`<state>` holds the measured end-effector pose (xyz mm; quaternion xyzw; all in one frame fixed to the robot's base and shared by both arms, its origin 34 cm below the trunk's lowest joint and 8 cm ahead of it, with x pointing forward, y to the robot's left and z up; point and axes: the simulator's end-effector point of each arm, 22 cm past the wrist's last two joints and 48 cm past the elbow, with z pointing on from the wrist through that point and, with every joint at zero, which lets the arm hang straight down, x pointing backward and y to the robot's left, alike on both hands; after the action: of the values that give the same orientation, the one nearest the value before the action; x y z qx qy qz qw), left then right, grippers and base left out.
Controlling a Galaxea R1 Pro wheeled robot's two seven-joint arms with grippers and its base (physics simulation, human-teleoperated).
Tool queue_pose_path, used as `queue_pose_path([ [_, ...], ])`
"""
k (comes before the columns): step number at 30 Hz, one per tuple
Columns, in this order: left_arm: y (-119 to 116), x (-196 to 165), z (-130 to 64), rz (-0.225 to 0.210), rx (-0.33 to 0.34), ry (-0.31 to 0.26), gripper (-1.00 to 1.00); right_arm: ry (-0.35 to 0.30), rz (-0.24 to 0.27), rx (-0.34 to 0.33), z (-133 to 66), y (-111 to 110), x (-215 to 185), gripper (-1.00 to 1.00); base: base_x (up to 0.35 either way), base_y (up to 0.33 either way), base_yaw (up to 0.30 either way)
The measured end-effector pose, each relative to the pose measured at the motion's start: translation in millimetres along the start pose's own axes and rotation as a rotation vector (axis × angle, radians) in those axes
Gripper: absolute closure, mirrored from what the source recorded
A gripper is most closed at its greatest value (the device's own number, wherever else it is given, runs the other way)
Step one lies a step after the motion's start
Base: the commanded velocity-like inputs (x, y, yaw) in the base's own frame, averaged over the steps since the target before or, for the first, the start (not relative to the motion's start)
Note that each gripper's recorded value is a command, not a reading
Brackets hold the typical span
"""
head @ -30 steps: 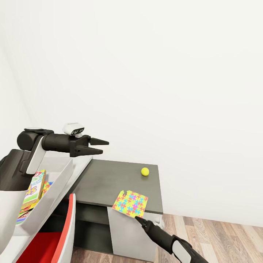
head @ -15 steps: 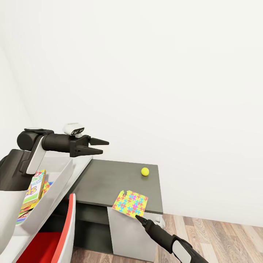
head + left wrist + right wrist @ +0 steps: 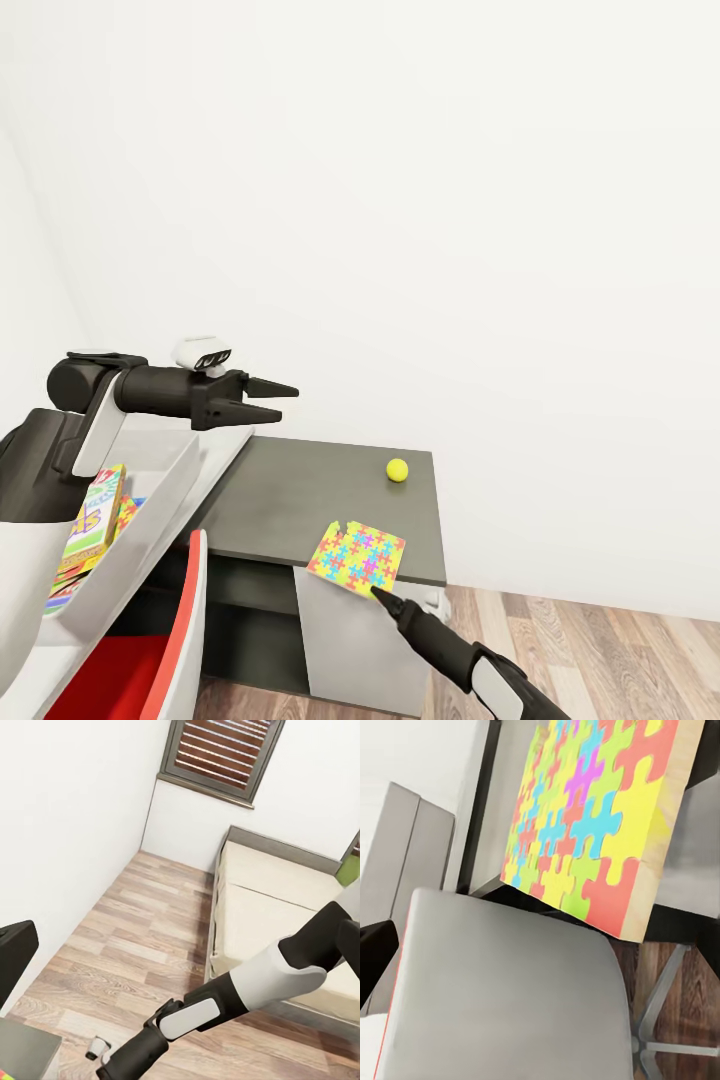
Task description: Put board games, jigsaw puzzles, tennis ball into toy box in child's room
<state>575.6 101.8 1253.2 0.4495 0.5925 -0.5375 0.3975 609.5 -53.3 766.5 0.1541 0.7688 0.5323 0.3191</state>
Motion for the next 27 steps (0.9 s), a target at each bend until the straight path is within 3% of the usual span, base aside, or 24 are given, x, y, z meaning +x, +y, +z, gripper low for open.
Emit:
queue_pose_path([
  [27,0.3,0.0,-0.1,0.0,-0.001,0.0,-1.0,-0.018,-0.018,0.0,-0.7,-0.4,-4.4,-1.0,0.004,0.0,0.0],
])
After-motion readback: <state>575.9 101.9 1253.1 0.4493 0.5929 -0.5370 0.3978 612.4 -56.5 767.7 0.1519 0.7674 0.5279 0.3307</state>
